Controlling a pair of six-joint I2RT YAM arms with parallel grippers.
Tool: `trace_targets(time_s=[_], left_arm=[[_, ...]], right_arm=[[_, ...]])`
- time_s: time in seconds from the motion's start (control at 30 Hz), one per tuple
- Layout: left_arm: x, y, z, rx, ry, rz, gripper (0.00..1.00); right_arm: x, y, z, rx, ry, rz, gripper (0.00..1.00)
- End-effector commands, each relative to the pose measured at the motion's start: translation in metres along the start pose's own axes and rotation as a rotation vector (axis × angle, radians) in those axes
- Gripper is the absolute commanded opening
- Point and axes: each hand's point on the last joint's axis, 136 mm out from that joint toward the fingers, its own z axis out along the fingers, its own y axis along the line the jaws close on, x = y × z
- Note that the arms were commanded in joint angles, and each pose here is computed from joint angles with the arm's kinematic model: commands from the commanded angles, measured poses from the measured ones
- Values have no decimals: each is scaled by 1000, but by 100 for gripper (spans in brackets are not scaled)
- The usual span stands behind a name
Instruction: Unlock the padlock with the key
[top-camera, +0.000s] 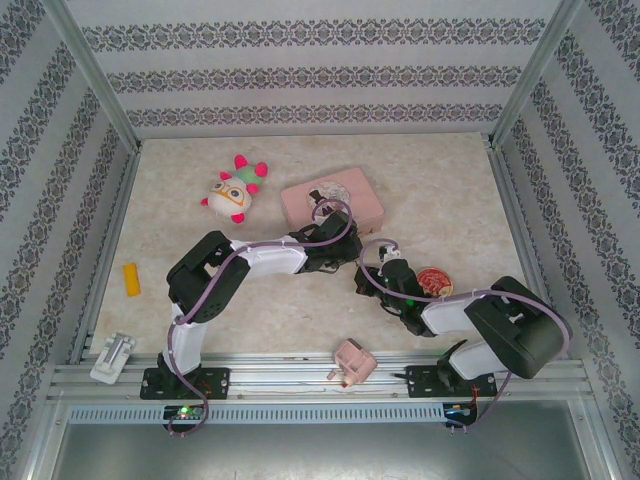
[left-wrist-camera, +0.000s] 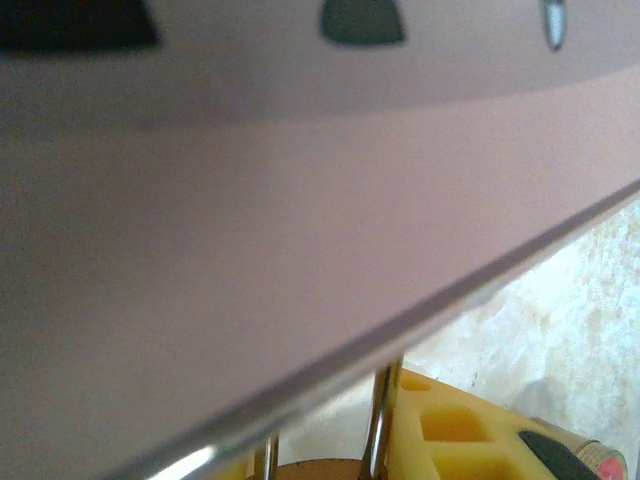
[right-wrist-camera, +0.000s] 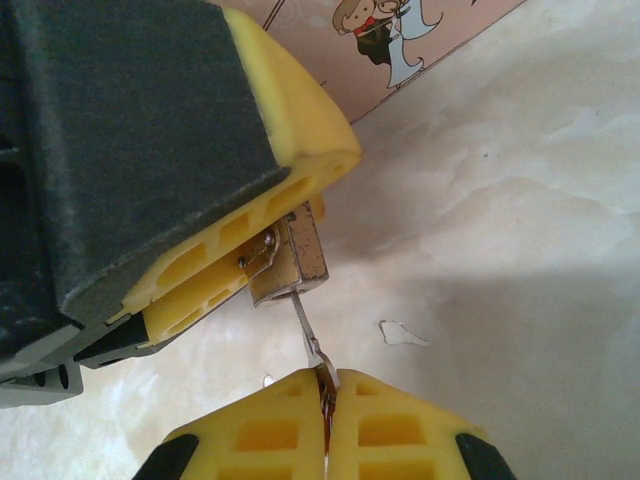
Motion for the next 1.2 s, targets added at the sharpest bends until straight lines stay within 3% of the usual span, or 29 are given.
trace_targets(time_s=[0.0, 1.17], left_arm=[[-5, -22, 1, 94, 0, -37, 11], [-17, -20, -3, 115, -58, -88, 11]], right_arm=[[-19, 22, 0, -87, -85, 32, 0], [-4, 5, 6, -92, -78, 116, 0]])
